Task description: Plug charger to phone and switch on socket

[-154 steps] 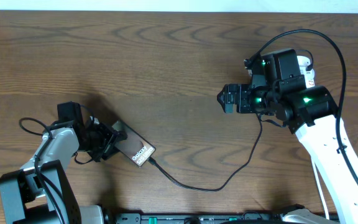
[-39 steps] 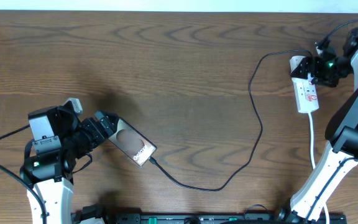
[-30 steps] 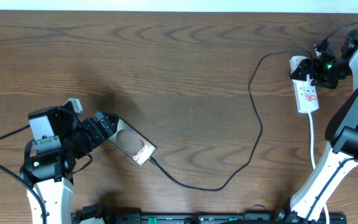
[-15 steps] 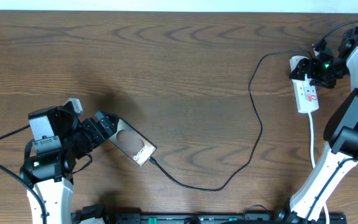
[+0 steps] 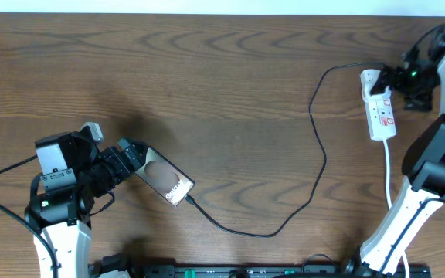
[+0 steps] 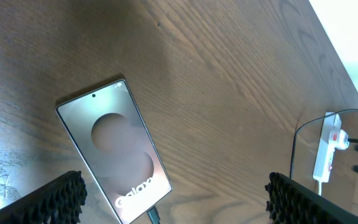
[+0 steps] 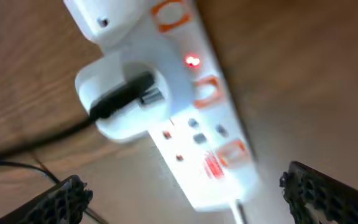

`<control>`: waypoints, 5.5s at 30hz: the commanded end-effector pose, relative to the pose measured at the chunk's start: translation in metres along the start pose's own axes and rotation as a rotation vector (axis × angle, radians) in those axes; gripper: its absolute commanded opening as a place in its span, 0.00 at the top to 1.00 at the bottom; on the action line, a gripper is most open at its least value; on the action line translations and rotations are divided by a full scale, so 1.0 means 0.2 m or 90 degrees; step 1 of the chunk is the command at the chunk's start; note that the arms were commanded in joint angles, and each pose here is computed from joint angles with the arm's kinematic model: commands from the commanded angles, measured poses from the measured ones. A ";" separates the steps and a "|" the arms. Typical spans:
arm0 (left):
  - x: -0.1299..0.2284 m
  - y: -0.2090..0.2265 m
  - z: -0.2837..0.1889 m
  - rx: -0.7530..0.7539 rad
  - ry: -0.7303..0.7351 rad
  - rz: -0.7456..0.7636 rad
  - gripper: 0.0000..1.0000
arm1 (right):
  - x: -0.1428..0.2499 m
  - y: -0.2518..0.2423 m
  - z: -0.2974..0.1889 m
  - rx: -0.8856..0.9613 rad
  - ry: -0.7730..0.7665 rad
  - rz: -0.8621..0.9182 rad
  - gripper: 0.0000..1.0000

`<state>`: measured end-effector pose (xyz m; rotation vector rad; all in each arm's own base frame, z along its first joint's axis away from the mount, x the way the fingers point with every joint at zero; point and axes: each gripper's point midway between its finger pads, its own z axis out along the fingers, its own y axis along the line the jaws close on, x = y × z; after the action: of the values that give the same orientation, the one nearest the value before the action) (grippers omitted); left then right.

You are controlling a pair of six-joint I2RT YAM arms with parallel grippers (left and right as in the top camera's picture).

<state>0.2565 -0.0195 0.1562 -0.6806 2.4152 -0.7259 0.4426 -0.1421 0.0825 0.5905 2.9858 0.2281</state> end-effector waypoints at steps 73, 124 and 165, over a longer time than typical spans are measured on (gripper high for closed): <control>-0.08 0.06 -0.09 -0.044 -0.280 0.163 0.09 | 0.69 0.12 -1.65 -0.012 -0.438 0.212 0.01; -0.04 0.24 -0.05 -0.084 -0.540 0.392 0.08 | 0.69 0.12 -1.65 -0.012 -0.438 0.212 0.01; -0.04 0.24 -0.04 -0.085 -0.538 0.392 0.09 | 0.70 0.31 -1.69 -0.119 -0.658 0.168 0.01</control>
<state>0.2441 0.0198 0.1522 -0.1505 1.6714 -0.0093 0.3031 -0.0889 0.4402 0.7812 1.8761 0.1141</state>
